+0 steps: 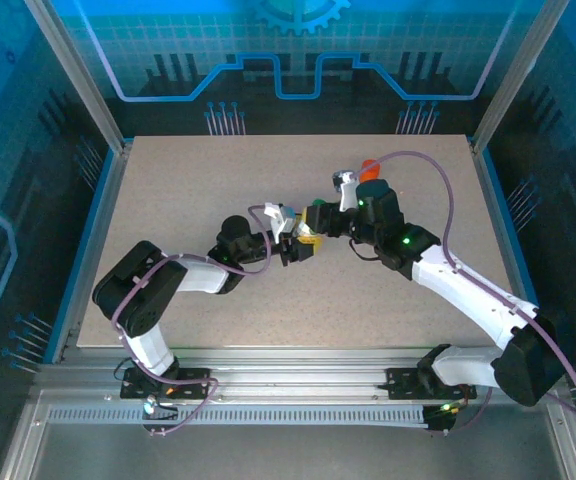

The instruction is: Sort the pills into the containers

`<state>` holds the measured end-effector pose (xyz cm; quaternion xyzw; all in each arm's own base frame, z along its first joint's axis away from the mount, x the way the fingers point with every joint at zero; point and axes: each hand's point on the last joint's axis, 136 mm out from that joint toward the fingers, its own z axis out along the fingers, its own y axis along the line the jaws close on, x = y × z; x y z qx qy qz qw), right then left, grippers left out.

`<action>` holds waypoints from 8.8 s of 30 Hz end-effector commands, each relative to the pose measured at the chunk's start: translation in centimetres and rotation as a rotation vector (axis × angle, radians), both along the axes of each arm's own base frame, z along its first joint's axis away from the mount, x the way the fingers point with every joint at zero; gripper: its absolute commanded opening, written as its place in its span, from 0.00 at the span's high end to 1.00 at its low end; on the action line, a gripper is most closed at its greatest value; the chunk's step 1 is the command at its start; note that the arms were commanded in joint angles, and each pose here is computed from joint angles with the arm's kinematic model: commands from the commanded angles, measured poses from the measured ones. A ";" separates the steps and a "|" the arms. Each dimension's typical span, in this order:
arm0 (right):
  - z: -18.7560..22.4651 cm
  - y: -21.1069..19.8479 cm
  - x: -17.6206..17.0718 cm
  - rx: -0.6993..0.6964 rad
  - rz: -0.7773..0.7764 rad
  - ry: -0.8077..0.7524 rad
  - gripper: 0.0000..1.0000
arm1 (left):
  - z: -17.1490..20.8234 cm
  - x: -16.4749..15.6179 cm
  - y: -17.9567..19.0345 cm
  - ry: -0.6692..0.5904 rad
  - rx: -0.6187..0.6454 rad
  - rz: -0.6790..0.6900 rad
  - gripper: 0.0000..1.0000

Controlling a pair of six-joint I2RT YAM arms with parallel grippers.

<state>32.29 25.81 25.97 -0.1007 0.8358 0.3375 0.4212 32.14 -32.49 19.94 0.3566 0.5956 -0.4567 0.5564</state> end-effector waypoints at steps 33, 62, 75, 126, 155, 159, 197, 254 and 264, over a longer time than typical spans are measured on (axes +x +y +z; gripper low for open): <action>2.1 -0.7 2.8 0.073 -0.085 -0.025 0.32 | 1.4 1.7 1.0 0.002 -0.020 0.128 1.00; -0.5 -0.4 3.4 0.168 -0.077 0.033 1.00 | 1.6 1.7 0.4 -0.006 0.014 0.109 1.00; 1.4 -1.9 2.0 -0.061 -0.073 -0.330 1.00 | -0.1 0.8 -0.2 0.107 0.080 0.050 1.00; 3.9 0.5 -0.5 0.108 0.105 0.057 0.39 | 3.2 0.1 -0.2 -0.208 -0.080 0.015 1.00; 3.6 0.6 0.2 0.044 0.076 -0.002 0.54 | 2.3 0.9 0.2 -0.121 -0.038 0.037 1.00; 3.8 0.6 -0.4 0.033 0.108 -0.015 0.43 | 1.8 1.1 0.3 -0.098 -0.025 0.044 1.00; -2.3 -1.9 2.6 -0.170 0.014 0.015 1.00 | 2.9 -0.4 0.2 -0.096 -0.077 -0.055 1.00; 2.4 3.6 -1.4 -0.186 0.189 -0.178 0.71 | 0.2 1.2 0.2 0.005 0.064 0.029 1.00; 5.8 3.9 -1.8 -0.079 0.195 -0.200 0.68 | -0.4 1.3 0.1 0.021 0.077 0.022 1.00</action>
